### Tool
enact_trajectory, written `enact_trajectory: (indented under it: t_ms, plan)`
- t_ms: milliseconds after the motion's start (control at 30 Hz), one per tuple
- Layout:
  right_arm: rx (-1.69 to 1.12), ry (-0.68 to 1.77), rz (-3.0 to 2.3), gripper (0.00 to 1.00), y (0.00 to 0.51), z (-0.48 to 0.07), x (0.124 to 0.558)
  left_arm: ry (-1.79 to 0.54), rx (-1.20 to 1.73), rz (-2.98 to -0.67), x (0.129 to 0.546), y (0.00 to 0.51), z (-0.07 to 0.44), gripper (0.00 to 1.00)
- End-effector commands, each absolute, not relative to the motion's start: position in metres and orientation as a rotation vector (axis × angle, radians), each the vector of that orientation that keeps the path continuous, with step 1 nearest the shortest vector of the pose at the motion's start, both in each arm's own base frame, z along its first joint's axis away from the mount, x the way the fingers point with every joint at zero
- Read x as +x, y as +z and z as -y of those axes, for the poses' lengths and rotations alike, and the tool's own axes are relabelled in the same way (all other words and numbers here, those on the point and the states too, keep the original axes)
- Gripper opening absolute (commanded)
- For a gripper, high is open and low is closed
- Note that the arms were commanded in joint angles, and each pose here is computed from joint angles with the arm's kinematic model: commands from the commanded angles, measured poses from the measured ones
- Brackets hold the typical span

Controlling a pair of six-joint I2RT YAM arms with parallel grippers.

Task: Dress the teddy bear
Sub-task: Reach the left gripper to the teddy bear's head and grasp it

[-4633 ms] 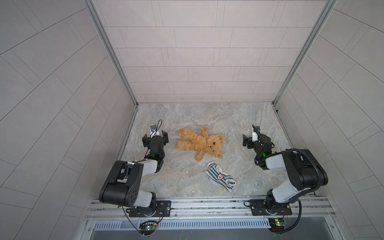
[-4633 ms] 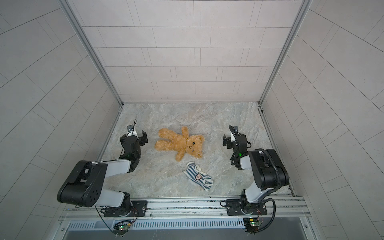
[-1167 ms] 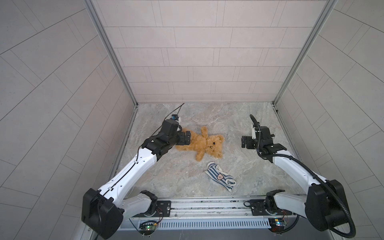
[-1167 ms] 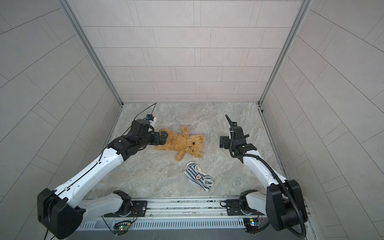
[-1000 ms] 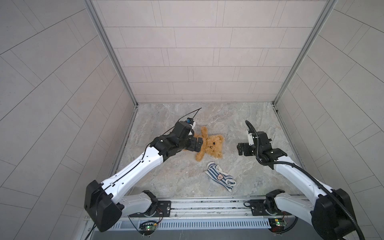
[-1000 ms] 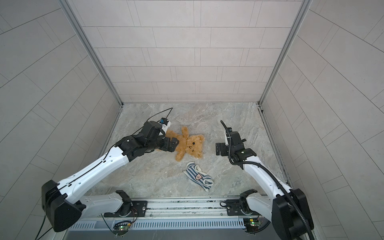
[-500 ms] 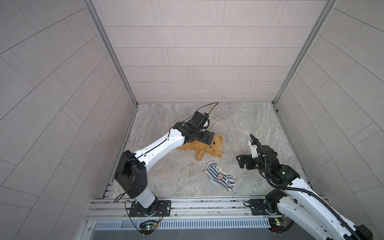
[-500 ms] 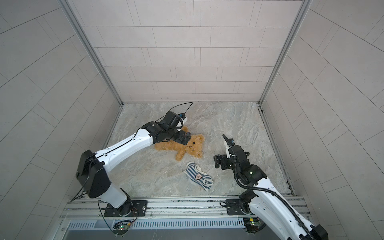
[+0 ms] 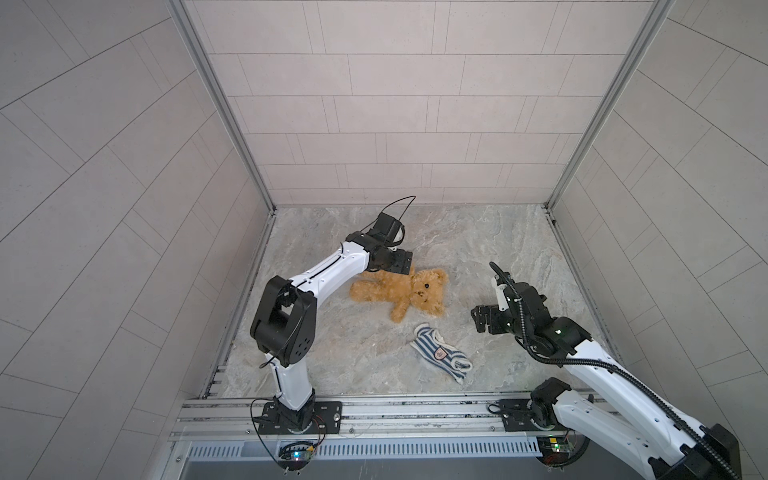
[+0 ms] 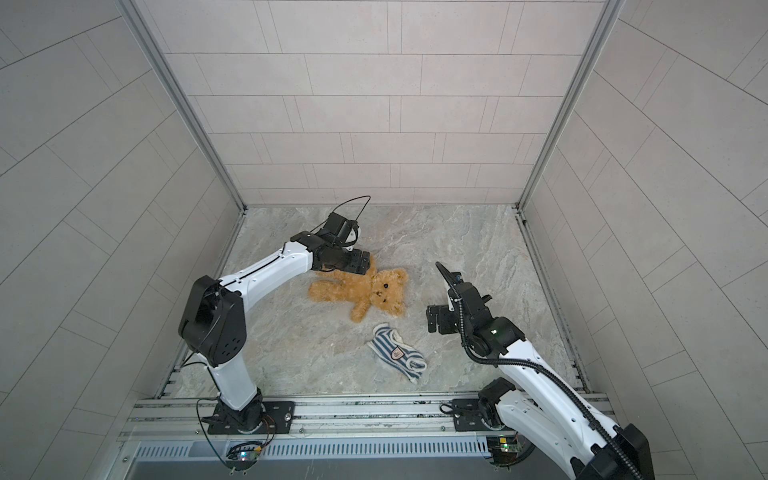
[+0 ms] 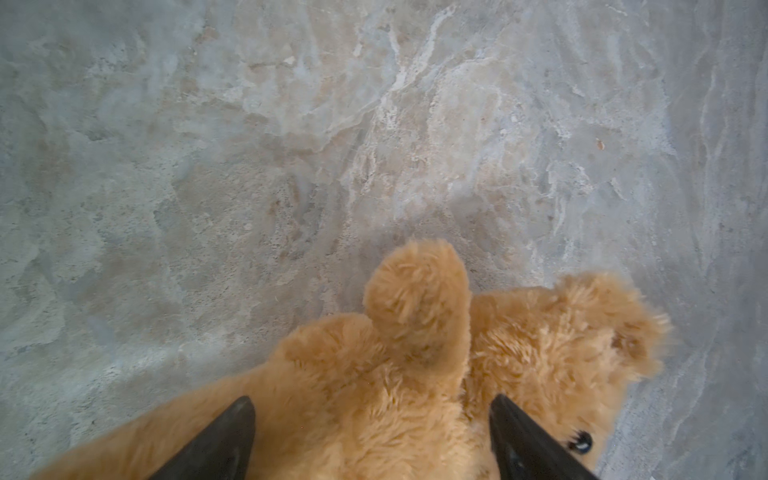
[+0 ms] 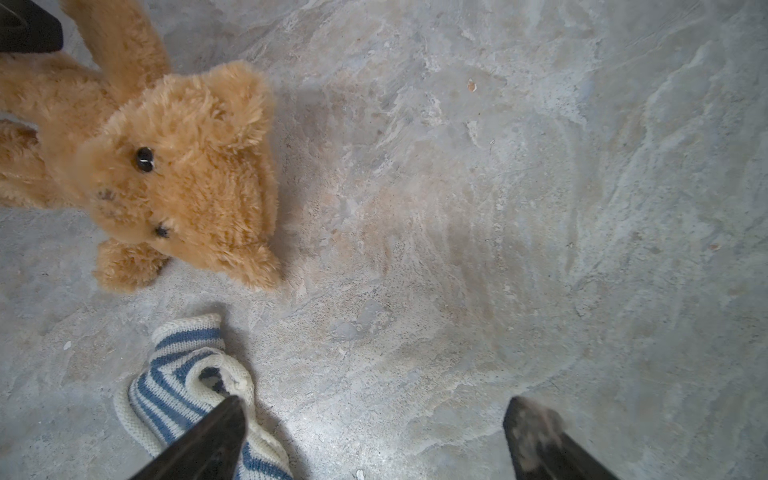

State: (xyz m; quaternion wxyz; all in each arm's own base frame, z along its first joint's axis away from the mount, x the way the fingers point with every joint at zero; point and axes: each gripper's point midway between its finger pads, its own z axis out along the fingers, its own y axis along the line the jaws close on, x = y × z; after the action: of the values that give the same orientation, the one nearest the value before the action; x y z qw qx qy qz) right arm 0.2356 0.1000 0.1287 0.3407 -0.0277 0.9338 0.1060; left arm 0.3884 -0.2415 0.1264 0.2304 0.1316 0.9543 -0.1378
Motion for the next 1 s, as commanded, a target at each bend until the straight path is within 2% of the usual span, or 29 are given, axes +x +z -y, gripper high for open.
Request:
enact_trajectory:
  t_ms: [0, 167, 367, 433, 567, 733, 833, 967]
  plan:
    - [-0.062, 0.154, -2.371, 1.0, 0.154, -0.083, 0.24, -0.364, 0.324, -2.665, 0.382, 0.107, 0.229, 0.85]
    - [-0.069, 0.161, -2.352, 1.0, 0.168, -0.083, 0.24, -0.36, 0.29, -2.692, 0.383, 0.095, 0.21, 0.77]
    - [-0.131, 0.259, -2.407, 0.99, 0.161, -0.103, 0.239, -0.261, 0.301, -2.609, 0.372, 0.123, 0.194, 0.76]
    - [-0.141, 0.301, -2.387, 1.0, 0.162, -0.109, 0.238, -0.209, 0.334, -2.56, 0.365, 0.138, 0.187, 0.79]
    - [-0.143, 0.337, -2.372, 0.99, 0.16, -0.113, 0.237, -0.169, 0.53, -2.491, 0.338, 0.153, 0.205, 0.83]
    - [-0.173, 0.349, -2.393, 0.99, 0.154, -0.118, 0.237, -0.239, 0.735, -2.436, 0.314, 0.16, 0.235, 0.8]
    - [-0.174, 0.36, -2.39, 0.99, 0.154, -0.119, 0.236, -0.323, 0.805, -2.446, 0.312, 0.156, 0.252, 0.75]
    - [-0.179, 0.369, -2.392, 1.0, 0.154, -0.119, 0.231, -0.301, 0.828, -2.507, 0.323, 0.148, 0.26, 0.73]
